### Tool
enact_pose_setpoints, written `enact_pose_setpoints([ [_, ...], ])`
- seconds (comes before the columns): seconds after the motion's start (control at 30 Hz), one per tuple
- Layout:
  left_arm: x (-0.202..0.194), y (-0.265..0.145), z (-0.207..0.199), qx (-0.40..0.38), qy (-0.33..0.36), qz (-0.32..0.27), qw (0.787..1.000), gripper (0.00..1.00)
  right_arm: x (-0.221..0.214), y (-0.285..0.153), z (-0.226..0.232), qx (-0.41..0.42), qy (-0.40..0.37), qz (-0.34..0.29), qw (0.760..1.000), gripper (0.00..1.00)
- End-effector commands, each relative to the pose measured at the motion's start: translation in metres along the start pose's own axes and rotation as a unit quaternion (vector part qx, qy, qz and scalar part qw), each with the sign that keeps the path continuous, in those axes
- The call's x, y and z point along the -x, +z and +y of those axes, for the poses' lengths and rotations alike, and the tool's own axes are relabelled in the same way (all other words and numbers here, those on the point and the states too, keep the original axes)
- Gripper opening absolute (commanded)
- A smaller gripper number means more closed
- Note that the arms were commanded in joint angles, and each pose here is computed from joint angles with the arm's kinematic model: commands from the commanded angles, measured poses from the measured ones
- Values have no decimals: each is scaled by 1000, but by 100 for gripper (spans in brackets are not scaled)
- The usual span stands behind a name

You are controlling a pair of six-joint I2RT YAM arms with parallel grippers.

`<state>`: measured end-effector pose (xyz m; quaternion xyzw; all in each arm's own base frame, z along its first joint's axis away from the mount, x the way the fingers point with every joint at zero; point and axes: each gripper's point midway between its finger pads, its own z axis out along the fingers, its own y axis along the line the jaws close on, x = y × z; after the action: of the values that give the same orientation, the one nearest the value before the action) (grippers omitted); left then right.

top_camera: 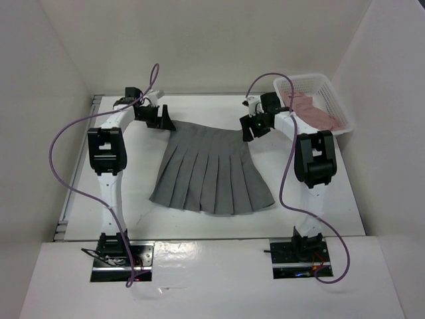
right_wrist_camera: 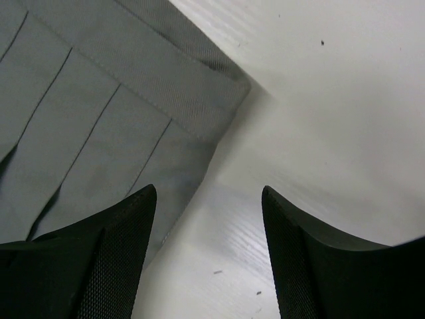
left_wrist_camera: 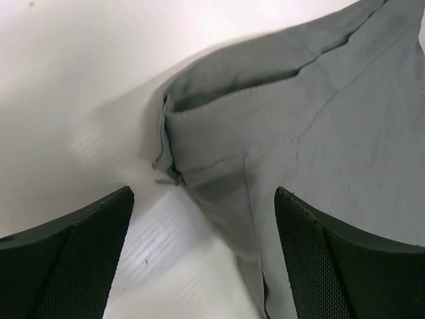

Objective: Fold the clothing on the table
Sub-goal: Flatten the skirt out

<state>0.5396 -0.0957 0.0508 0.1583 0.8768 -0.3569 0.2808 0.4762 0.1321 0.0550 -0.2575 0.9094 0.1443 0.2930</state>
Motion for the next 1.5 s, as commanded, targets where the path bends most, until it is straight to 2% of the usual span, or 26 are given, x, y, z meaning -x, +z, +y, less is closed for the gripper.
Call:
enact_pose_setpoints([
  [0.0, 4, 13, -5, -22, 6, 1, 1000, 92, 29, -1, -2, 11, -1, -36, 999, 69],
  [0.2, 4, 30, -9, -28, 12, 17, 999, 90, 28, 7, -3, 16, 1, -33, 999, 67],
  [0.63, -18, 33, -12, -36, 17, 44, 998, 72, 23, 17, -4, 22, 2, -31, 999, 64],
  [0.83, -21, 30, -17, -41, 18, 46, 998, 72, 37, 20, -15, 14, 10, -47, 999, 60],
  [1.2, -27, 28, -20, -43, 19, 53, 998, 72, 24, 42, -31, 13, 24, -30, 999, 50],
  [1.47, -23, 22, -28, -51, 27, 47, 997, 71, 23, 40, -30, 26, 29, -30, 999, 50],
])
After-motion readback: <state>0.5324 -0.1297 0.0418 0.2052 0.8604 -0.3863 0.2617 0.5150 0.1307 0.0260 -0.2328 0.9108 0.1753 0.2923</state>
